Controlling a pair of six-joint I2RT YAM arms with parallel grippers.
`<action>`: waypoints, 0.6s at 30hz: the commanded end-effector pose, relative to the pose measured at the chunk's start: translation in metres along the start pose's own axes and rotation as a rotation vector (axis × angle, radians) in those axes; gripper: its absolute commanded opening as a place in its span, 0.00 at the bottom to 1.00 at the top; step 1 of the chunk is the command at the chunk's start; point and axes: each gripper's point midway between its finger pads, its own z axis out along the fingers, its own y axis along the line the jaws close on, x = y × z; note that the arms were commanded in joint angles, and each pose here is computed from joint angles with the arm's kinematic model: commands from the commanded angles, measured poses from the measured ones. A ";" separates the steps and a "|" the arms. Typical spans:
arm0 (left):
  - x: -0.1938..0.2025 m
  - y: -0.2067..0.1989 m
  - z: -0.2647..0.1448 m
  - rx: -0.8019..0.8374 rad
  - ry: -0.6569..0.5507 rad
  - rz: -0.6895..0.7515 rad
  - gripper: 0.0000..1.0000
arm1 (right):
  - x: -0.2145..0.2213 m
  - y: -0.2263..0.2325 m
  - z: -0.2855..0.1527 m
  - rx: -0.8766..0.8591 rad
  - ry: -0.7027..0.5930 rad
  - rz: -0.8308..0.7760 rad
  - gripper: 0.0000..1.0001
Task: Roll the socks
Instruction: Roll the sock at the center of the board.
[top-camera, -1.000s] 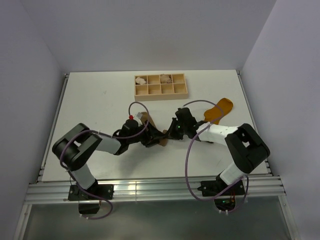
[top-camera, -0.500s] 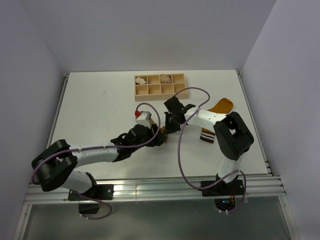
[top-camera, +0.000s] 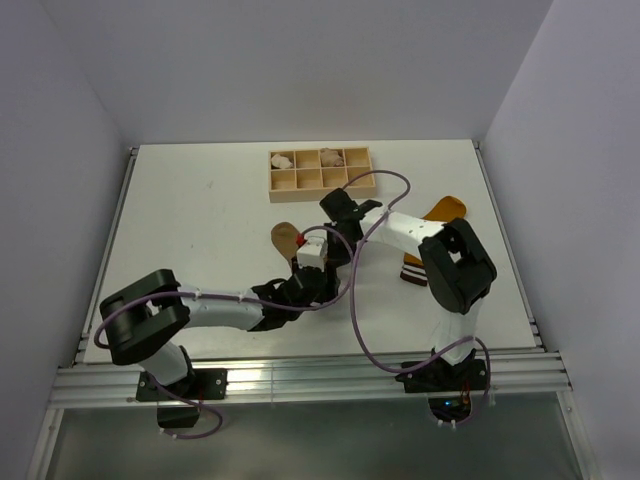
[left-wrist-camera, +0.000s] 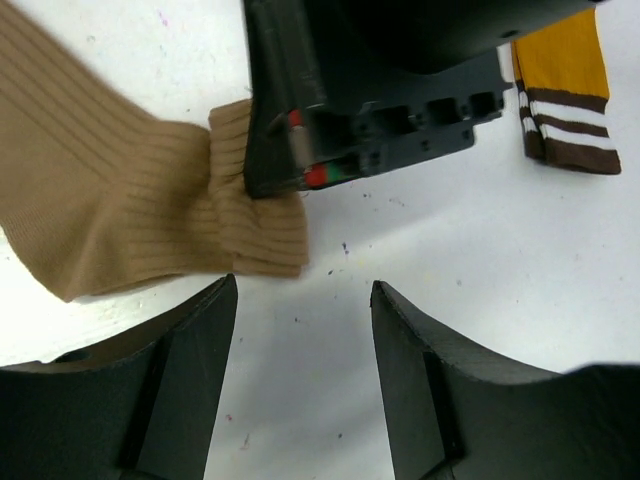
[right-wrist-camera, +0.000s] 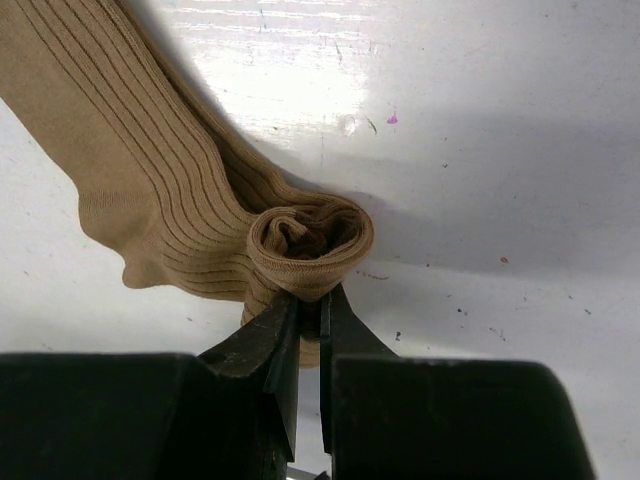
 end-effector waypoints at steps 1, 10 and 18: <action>-0.022 -0.010 0.008 -0.045 -0.116 0.067 0.62 | 0.011 -0.010 0.002 0.075 0.052 -0.033 0.00; -0.008 -0.002 0.026 -0.125 -0.121 0.143 0.61 | 0.013 -0.003 0.001 0.059 0.075 -0.025 0.00; 0.003 0.001 0.037 -0.166 -0.118 0.183 0.60 | 0.015 0.002 0.001 0.038 0.083 -0.023 0.00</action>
